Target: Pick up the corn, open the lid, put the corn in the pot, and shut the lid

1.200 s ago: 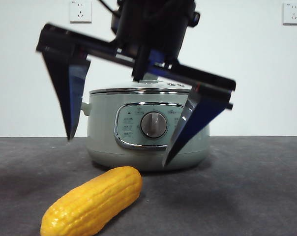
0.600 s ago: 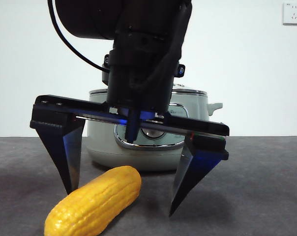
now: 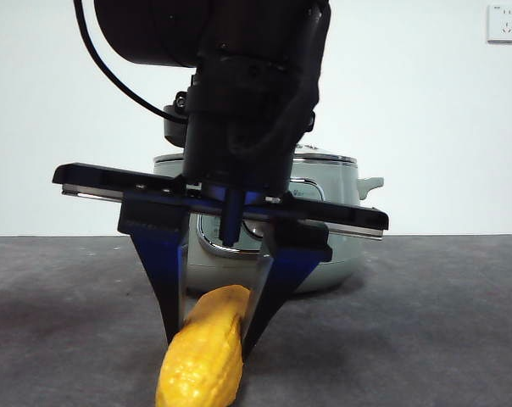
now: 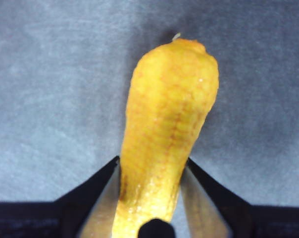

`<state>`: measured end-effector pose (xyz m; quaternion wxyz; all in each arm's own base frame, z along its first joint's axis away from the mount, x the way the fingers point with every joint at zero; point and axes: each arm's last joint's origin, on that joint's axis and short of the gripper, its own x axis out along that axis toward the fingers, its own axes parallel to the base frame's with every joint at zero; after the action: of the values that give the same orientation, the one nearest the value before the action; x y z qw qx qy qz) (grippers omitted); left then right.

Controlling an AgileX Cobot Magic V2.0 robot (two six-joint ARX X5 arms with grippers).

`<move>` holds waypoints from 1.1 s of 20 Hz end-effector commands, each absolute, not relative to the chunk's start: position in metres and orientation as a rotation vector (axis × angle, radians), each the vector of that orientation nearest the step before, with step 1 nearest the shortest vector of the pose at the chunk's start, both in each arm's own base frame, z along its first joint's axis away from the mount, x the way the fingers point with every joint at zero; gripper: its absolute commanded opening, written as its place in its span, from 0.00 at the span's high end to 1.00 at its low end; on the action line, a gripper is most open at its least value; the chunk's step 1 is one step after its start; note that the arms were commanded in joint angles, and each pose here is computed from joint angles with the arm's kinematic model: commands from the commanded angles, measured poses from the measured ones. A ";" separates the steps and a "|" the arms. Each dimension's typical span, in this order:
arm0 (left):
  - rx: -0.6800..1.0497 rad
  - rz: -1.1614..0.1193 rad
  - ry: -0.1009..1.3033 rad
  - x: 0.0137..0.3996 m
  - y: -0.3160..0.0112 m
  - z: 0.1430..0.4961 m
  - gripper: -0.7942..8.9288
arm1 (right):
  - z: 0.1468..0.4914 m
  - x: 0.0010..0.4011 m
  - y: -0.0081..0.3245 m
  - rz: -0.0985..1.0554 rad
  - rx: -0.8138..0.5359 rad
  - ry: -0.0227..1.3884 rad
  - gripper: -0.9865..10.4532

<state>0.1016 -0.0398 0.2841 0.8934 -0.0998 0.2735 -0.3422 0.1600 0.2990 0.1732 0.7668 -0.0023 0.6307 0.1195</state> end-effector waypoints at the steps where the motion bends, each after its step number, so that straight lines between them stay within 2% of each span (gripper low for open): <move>1: -0.191 -0.717 0.567 0.103 -0.041 0.284 0.92 | 0.177 0.159 0.297 0.300 -0.093 1.366 0.93; 4: -0.196 -0.712 0.600 0.109 -0.042 0.281 0.92 | 0.208 0.156 0.292 0.403 -0.201 1.335 0.93; 8: -0.201 -0.706 0.653 0.129 -0.047 0.296 0.92 | 0.272 0.147 0.273 0.479 -0.327 1.267 0.93; 13: -0.151 -0.718 0.741 0.172 -0.058 0.331 0.92 | 0.333 0.130 0.229 0.416 -0.395 1.107 0.93; 18: -0.088 -0.783 0.869 0.226 -0.087 0.352 0.91 | 0.372 0.105 0.180 0.505 -0.474 0.988 0.93; 19: -0.074 -0.801 0.871 0.237 -0.096 0.355 0.87 | 0.378 0.100 0.171 0.524 -0.467 0.962 0.93; 22: -0.031 -0.802 0.868 0.272 -0.121 0.366 0.55 | 0.394 0.088 0.147 0.551 -0.405 0.893 0.93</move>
<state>0.2678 -0.1182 0.3653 0.8302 -0.0235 0.4121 -0.3746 0.0879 0.1472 0.3927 0.8457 -0.1868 0.4276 0.2589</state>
